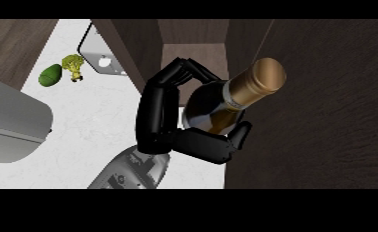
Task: Pick up the wine, place it into the cabinet and close the cabinet
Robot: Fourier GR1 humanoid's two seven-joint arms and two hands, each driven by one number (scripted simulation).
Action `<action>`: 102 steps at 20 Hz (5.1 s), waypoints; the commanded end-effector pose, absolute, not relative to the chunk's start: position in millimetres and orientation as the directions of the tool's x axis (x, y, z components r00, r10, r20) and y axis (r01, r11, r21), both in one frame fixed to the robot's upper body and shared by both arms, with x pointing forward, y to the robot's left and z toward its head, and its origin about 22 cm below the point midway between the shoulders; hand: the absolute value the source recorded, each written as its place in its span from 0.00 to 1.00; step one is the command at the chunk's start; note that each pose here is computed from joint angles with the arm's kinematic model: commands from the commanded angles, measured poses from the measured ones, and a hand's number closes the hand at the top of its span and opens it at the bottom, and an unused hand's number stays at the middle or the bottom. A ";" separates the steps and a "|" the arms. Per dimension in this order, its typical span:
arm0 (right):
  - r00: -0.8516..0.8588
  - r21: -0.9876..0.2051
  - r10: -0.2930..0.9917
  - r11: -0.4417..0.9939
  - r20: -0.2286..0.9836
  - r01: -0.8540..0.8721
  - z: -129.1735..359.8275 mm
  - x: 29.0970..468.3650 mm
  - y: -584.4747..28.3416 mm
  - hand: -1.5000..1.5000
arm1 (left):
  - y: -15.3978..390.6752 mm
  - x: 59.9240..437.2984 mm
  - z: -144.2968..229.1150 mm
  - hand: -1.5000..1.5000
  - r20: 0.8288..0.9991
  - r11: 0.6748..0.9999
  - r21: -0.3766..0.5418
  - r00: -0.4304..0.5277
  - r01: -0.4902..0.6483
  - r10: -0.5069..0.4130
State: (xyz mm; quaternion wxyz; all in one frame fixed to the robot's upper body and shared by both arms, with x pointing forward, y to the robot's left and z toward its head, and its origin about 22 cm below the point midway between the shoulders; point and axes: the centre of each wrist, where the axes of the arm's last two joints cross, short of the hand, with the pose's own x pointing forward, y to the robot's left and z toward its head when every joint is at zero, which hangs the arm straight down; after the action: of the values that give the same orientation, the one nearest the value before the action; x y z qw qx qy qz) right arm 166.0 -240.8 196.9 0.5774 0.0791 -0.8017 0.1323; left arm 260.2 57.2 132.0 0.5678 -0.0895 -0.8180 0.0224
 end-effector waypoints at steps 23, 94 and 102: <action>-0.360 -0.100 -0.027 0.939 0.932 -0.329 205.7 129.2 -240.1 0.00 | 52.4 294.0 60.3 1.00 0.945 0.996 -0.084 -0.319 -0.007 0.078; -0.355 -0.056 -0.095 0.918 0.930 -0.392 206.1 158.1 -224.0 0.00 | 110.3 429.8 29.3 1.00 0.959 0.958 -0.136 -0.278 -0.251 0.063; -0.361 -0.082 -0.072 0.915 0.930 -0.395 204.4 153.9 -227.5 0.00 | 123.3 428.6 19.8 0.00 0.967 0.960 -0.041 -0.251 -0.276 -0.031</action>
State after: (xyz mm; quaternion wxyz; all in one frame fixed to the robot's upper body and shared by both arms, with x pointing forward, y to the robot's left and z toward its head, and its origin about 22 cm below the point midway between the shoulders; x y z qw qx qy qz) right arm 171.8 -227.1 192.8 0.5613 0.1293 -0.8046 0.1443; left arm 430.3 101.9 32.7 0.5880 0.0690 -0.7995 0.1014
